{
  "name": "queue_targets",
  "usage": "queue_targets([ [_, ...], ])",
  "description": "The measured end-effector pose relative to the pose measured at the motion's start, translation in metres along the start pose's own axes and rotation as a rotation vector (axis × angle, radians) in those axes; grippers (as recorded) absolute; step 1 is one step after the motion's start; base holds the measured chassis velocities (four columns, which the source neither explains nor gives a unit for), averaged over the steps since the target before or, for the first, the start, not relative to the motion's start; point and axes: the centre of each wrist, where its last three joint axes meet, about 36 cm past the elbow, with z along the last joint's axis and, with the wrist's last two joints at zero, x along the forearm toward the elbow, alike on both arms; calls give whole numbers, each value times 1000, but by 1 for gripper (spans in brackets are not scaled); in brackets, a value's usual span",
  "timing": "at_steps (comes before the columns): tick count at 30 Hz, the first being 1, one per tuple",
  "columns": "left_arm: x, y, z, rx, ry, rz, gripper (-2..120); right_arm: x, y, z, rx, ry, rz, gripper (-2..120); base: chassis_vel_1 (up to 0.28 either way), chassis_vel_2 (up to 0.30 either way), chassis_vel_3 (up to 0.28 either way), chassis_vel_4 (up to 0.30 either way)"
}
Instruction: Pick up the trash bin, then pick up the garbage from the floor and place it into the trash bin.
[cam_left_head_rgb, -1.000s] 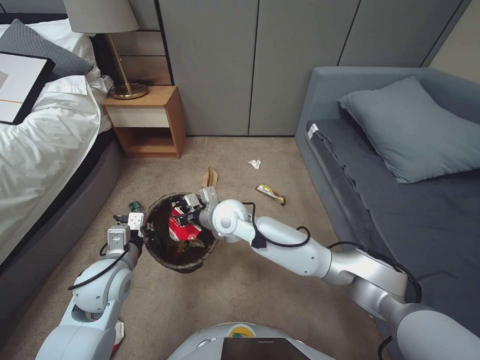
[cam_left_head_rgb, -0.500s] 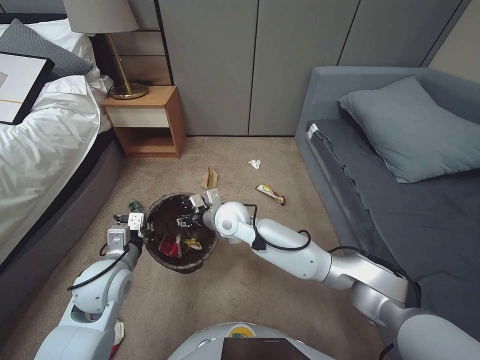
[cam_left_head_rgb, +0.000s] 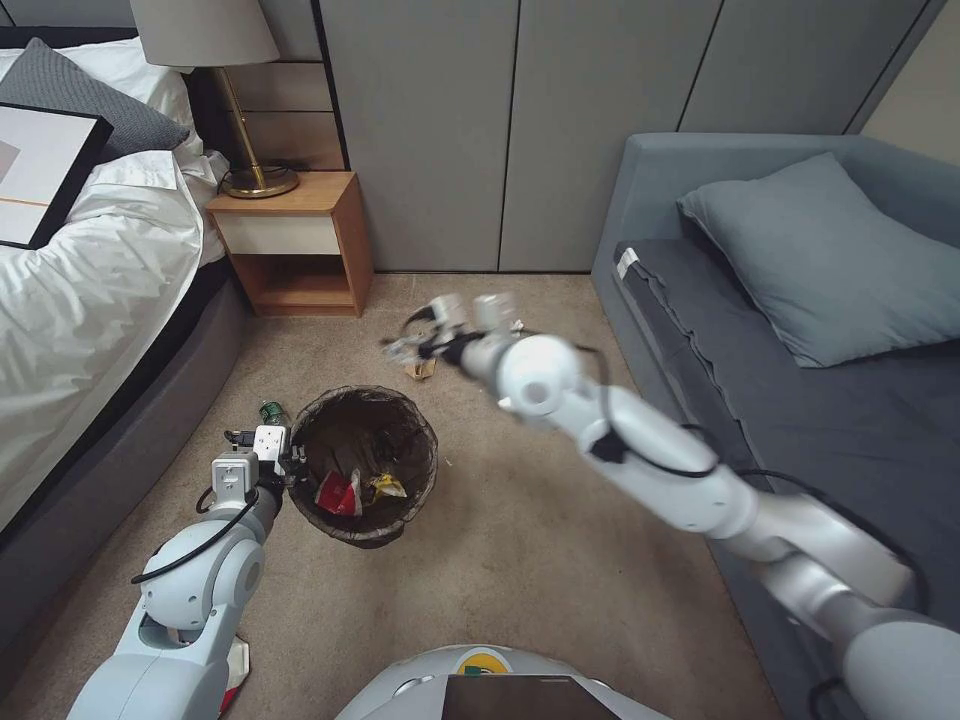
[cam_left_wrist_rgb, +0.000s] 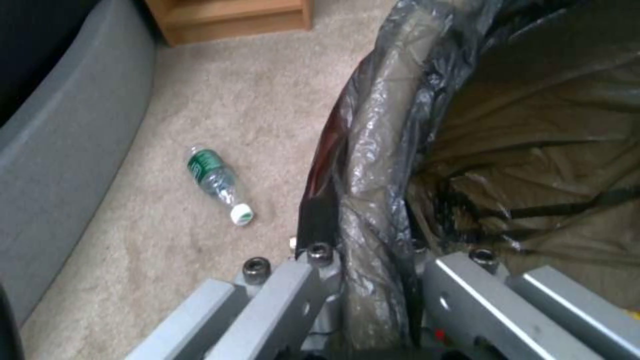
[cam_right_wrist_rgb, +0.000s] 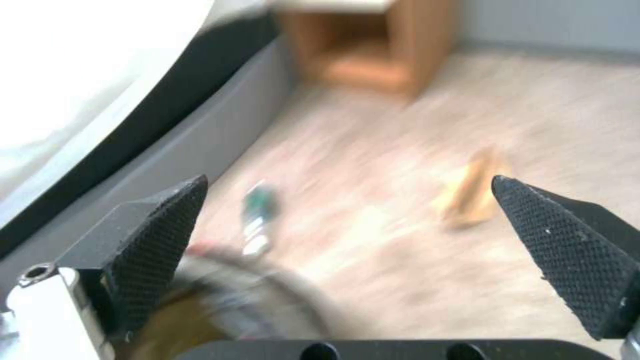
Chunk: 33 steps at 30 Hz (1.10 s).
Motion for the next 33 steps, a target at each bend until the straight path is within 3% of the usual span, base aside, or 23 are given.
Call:
queue_targets([
  [1,1,0,-1,1,-4,1,0,16,-18,-2,5,-51,46,100,0,0,0,0],
  [2,1,0,-1,1,-4,1,0,16,-18,-2,5,-51,46,100,0,0,0,0],
  [4,2,-1,-3,0,-11,6,0,52,-49,1,65,-208,163,100,0,0,0,0],
  [5,2,-1,-3,0,-11,6,0,52,-49,1,65,-208,163,100,0,0,0,0],
  [8,2,-2,-3,4,-15,14,0,100,-82,4,126,-390,328,100,0,0,0,0],
  [10,2,-3,-3,4,-14,17,0,113,-91,7,126,-422,375,100,0,0,0,0],
  [12,2,-5,-2,3,-12,20,0,135,-111,27,151,-477,475,100,0,0,0,0],
  [17,4,-6,-3,7,-15,23,0,160,-131,54,220,-573,588,100,0,0,0,0],
  [19,6,-6,-2,4,-15,27,0,176,-145,93,306,-642,658,100,0,0,0,0],
  [20,6,-6,-2,4,-15,27,0,176,-145,93,306,-642,658,100,0,0,0,0],
  [22,6,-5,-2,-1,-13,27,0,186,-146,138,378,-671,715,100,0,0,0,0],
  [24,6,-5,-2,-1,-13,28,0,188,-144,149,374,-671,729,100,0,0,0,0],
  [28,9,-6,0,0,-9,37,0,194,-122,199,297,-653,794,100,0,0,0,0],
  [33,12,-8,1,2,-9,56,0,195,-112,229,235,-631,817,100,0,0,0,0],
])
